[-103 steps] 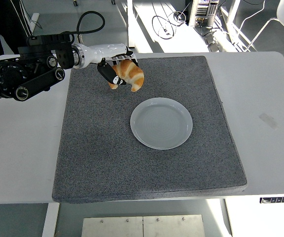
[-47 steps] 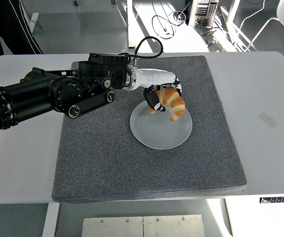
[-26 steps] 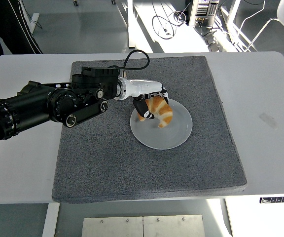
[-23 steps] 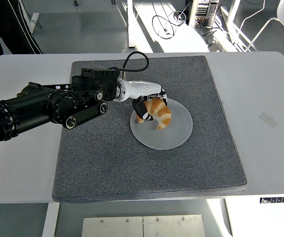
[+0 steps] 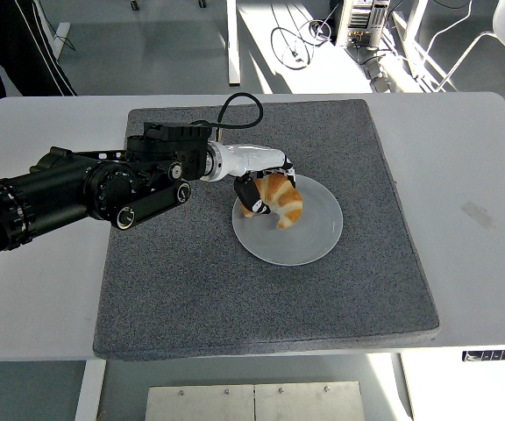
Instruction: Place the bread on the plate
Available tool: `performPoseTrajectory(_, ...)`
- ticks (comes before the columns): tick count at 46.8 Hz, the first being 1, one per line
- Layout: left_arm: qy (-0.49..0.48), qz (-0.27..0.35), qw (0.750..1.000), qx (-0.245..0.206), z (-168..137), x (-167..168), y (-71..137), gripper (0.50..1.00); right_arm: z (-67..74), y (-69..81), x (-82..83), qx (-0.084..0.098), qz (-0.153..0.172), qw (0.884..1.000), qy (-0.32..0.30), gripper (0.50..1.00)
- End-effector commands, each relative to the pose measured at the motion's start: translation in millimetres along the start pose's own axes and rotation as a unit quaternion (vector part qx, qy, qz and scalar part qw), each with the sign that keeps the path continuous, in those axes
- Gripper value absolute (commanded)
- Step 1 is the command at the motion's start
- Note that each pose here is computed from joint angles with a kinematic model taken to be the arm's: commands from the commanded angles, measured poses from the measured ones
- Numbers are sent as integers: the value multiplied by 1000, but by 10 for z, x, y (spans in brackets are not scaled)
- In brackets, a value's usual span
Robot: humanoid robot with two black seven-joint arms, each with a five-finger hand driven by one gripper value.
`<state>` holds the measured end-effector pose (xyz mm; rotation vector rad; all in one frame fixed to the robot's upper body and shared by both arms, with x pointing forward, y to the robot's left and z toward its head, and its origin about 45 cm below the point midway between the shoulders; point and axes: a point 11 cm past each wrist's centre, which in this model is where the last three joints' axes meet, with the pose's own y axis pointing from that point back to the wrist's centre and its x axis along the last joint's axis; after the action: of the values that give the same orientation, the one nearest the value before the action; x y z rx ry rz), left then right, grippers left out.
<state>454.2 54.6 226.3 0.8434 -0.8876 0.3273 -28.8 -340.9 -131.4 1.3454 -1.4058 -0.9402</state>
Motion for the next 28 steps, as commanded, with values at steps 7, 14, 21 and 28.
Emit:
performPoseTrajectory(7,3,3,1000,-2,15,29,2,977,0,0,0,0,0,1000,0,1000)
performPoseTrajectory(14,47,11,999,-10,38,52,2,980,0,0,6,0,1,1000,0,1000)
performPoseTrajectory(21,135,30,990,-23,79,164,15,980,0,0,18,0,3,1000,0,1000)
performPoseTrajectory(28,250,60,965,-55,148,289,26,980,11,3,21,-1,3,1000,3,1000)
